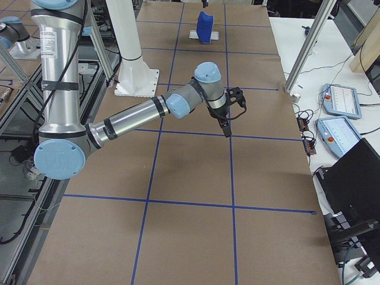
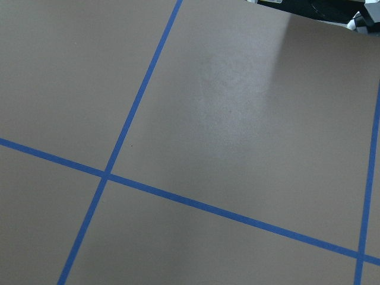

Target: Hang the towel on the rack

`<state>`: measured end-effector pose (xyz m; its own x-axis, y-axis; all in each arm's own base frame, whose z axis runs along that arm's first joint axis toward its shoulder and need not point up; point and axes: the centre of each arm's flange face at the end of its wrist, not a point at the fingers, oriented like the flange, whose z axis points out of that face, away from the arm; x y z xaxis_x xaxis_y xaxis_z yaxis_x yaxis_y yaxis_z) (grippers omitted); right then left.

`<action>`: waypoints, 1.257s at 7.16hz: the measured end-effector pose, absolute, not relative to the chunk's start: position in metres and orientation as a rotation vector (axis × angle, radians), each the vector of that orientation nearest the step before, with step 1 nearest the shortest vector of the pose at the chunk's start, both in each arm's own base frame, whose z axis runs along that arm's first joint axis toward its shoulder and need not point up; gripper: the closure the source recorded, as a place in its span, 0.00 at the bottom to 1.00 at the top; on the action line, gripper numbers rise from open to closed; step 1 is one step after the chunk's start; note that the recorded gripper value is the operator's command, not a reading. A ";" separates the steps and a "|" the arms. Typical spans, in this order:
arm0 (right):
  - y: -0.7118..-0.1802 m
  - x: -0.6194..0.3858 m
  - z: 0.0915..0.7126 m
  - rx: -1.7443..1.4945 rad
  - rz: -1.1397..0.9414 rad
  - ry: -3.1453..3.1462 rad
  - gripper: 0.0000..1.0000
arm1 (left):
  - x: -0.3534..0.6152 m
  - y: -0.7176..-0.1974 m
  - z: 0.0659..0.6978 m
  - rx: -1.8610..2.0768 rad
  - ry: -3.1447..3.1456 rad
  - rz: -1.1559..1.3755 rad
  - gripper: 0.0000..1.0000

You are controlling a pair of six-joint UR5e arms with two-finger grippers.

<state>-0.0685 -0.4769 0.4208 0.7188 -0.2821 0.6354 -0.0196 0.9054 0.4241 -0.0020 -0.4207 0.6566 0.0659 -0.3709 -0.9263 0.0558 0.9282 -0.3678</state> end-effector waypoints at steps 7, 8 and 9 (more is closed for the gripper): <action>-0.482 -0.055 0.421 0.414 -0.131 -0.775 0.00 | -0.010 -0.434 0.656 -0.148 1.430 -0.387 0.11; -0.484 -0.044 0.428 0.410 -0.120 -0.763 0.00 | -0.016 -0.440 0.655 -0.054 1.401 -0.416 0.04; -0.487 -0.035 0.434 0.408 -0.118 -0.752 0.00 | -0.021 -0.445 0.658 0.048 1.359 -0.451 0.03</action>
